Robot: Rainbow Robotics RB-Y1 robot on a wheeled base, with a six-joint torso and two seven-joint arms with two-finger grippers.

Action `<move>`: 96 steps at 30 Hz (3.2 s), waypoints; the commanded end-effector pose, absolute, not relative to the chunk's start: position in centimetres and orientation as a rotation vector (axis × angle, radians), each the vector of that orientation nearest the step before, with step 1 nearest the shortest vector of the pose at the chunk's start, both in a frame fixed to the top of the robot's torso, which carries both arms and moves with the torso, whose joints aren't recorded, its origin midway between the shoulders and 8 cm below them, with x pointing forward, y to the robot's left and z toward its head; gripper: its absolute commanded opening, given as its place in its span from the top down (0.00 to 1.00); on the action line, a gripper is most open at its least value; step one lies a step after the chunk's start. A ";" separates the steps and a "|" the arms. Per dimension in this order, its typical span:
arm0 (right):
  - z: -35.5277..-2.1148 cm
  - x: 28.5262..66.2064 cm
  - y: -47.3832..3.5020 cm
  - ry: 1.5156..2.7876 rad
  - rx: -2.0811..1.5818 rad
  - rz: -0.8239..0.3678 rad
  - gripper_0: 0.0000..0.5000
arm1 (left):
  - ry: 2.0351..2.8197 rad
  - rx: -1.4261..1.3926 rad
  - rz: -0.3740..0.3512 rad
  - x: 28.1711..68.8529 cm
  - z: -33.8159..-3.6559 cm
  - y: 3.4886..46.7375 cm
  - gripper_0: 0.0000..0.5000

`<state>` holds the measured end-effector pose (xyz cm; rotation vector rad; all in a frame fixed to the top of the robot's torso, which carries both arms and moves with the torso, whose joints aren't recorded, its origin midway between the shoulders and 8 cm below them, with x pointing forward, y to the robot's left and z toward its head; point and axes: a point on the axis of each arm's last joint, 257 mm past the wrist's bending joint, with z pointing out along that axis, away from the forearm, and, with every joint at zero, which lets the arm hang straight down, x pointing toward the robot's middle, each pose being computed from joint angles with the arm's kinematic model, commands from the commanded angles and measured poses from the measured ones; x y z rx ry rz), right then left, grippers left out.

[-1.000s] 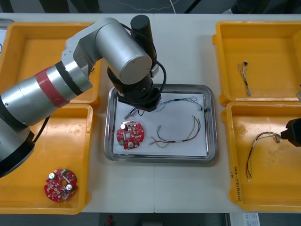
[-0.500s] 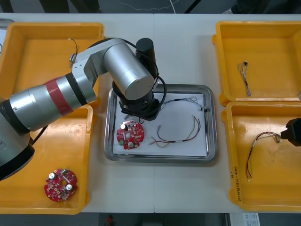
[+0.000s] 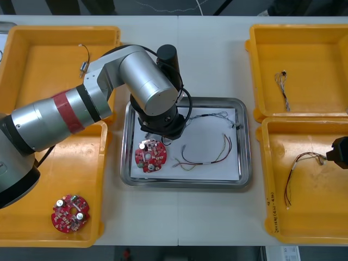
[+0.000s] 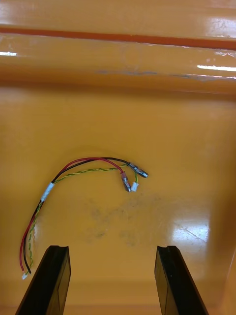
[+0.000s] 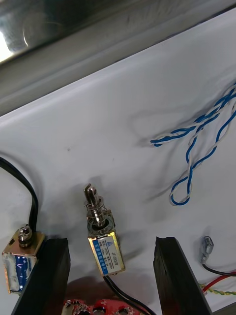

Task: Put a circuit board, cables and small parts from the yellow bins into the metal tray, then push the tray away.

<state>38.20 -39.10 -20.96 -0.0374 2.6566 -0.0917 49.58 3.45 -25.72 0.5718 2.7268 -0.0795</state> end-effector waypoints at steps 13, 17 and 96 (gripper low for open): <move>-19.4 37.8 -41.0 2.624 0.014 -0.146 0.00 | 2.682 0.476 -0.191 50.2 -18.6 1.1 0.00; -19.3 37.8 -40.9 2.623 0.014 -0.141 0.00 | 2.682 0.445 -0.192 50.2 -16.3 2.3 0.00; -25.9 36.0 -0.9 1.933 -1.923 -0.236 0.00 | 2.677 -0.108 -0.003 37.0 -12.4 36.5 0.00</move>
